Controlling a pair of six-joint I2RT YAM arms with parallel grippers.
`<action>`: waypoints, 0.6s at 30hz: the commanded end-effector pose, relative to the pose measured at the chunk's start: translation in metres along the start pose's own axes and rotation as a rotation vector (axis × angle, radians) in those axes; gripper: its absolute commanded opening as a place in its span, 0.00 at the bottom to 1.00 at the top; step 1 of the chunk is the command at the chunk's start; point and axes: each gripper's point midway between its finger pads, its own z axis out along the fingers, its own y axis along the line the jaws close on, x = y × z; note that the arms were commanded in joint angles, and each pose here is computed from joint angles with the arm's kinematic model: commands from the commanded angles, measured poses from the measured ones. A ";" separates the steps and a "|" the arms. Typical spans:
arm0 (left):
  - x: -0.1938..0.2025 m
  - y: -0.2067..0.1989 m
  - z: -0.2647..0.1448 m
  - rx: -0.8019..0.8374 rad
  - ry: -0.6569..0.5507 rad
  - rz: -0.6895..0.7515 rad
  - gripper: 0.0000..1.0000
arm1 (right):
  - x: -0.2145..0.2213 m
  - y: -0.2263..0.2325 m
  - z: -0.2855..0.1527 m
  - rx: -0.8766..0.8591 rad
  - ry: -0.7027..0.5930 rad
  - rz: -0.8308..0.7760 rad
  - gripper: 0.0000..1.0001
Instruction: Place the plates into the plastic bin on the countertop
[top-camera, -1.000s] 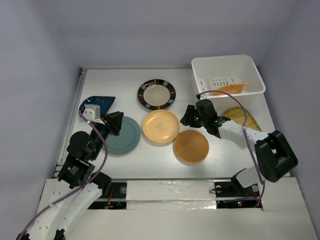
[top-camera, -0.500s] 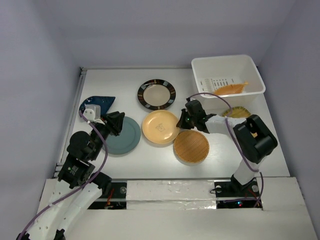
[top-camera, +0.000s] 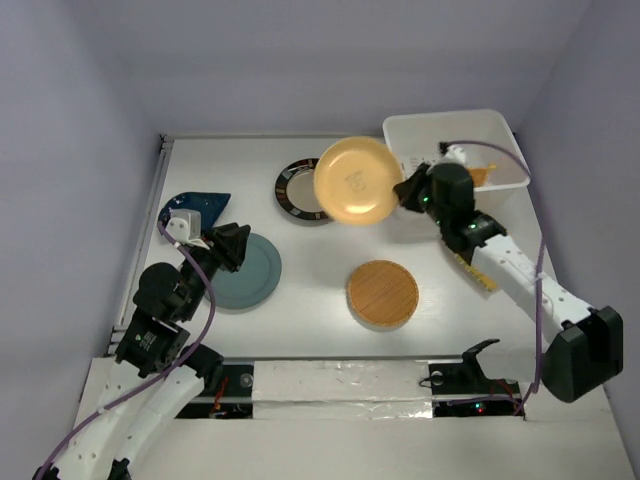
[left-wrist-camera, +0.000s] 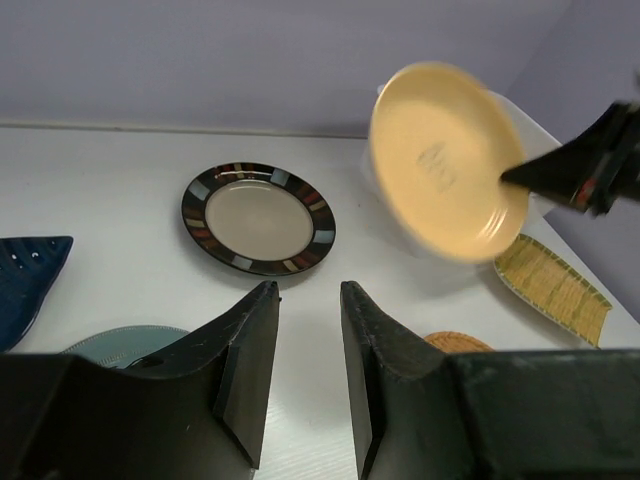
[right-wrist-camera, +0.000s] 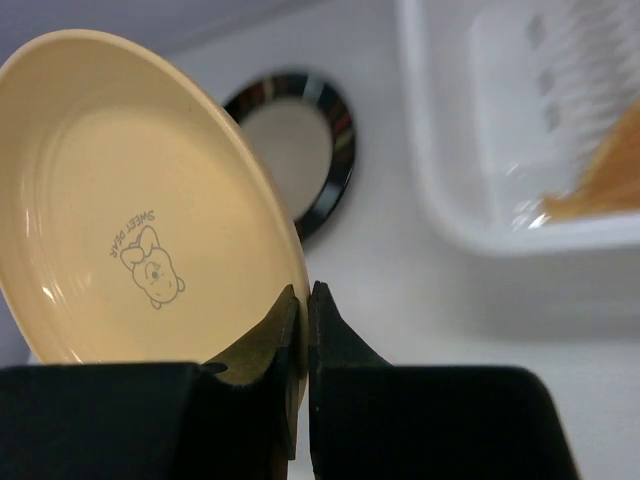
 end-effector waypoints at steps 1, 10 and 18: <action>-0.026 -0.009 -0.004 0.028 -0.070 -0.013 0.29 | -0.099 -0.052 -0.018 0.161 -0.239 0.060 0.00; -0.029 -0.010 -0.008 0.036 -0.083 -0.014 0.29 | -0.164 -0.158 0.005 0.491 -0.312 0.146 0.00; -0.030 -0.011 -0.009 0.041 -0.088 -0.015 0.30 | -0.179 -0.183 0.009 0.558 -0.313 0.151 0.37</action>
